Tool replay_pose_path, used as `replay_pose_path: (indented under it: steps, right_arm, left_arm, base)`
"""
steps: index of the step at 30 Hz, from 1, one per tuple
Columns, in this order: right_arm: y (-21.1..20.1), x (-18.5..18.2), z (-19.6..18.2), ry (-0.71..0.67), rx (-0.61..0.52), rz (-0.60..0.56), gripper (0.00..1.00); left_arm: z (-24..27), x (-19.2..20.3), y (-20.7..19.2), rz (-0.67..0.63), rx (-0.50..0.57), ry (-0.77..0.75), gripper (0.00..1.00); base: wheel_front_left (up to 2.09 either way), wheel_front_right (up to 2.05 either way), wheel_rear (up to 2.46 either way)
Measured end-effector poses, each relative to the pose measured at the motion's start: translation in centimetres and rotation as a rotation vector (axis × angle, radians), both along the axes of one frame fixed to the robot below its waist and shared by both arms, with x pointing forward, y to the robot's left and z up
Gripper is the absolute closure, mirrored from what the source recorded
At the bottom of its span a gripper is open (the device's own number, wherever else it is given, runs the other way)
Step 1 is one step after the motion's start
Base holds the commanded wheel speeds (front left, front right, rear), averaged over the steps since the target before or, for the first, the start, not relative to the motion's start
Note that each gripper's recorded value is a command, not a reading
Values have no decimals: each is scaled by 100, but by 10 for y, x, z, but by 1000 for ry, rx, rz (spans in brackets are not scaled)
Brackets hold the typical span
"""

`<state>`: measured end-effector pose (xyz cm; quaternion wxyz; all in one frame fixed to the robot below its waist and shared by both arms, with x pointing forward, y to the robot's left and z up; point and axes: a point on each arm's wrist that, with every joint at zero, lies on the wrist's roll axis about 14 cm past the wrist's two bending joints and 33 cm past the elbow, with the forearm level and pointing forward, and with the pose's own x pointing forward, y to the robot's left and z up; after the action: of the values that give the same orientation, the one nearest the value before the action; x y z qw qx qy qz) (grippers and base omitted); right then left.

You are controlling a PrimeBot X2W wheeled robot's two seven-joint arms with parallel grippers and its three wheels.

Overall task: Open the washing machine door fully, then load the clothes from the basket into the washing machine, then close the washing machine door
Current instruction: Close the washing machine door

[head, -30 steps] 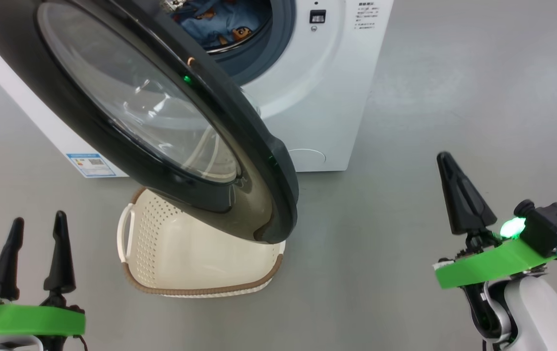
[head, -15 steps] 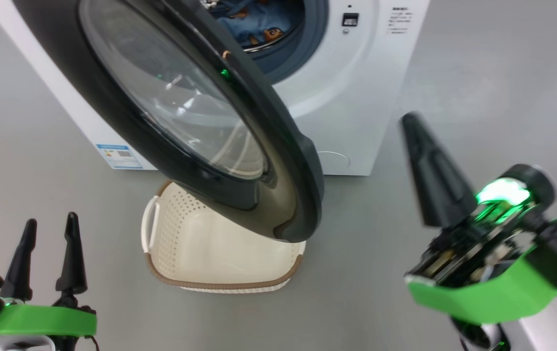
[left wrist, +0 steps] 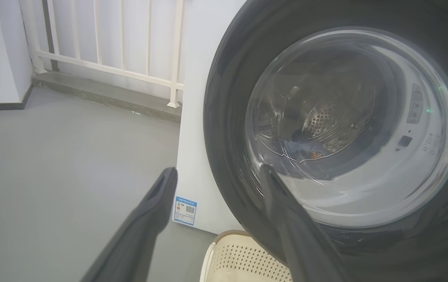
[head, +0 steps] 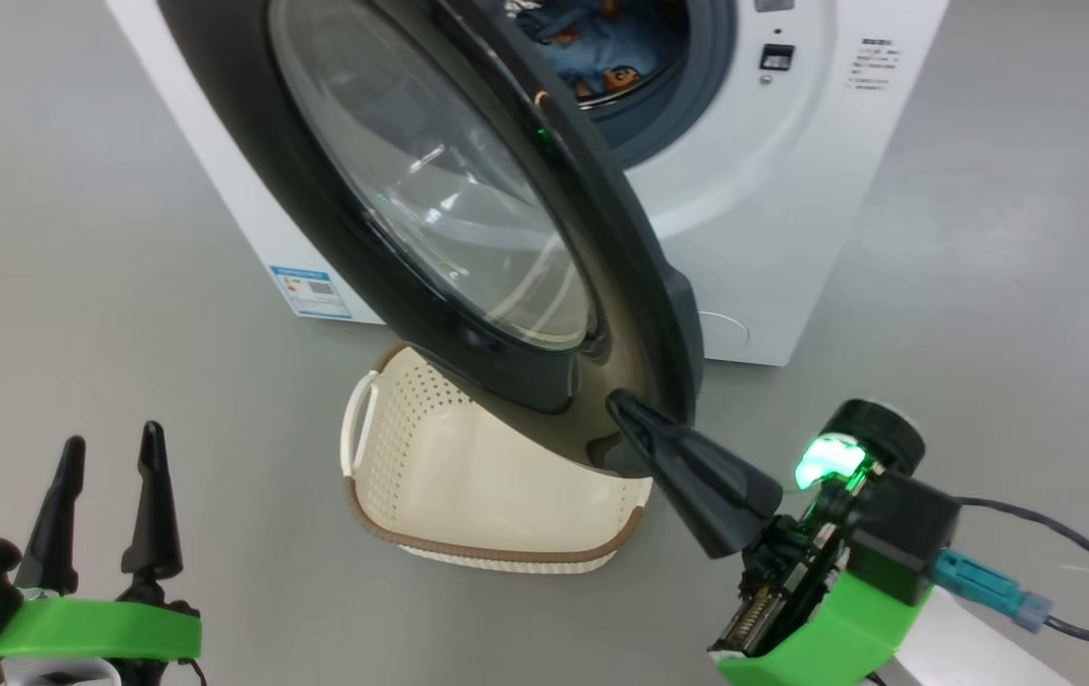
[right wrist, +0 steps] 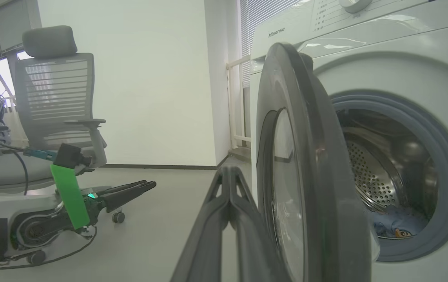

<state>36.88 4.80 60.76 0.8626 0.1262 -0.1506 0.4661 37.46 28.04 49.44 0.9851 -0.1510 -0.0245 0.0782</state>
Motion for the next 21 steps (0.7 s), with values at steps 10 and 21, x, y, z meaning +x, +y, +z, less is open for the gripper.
replay_pose_path:
  steps: [10,21]
  right_arm:
    - [16,1,-63,173,-124,59,100]
    - [17,21,-105,274,-215,42,100]
  left_arm:
    - [0,-12,12,44,-2,2,0]
    - [-5,-16,18,63,-1,22,0]
  base:
    - [0,0,0]
    - [0,0,0]
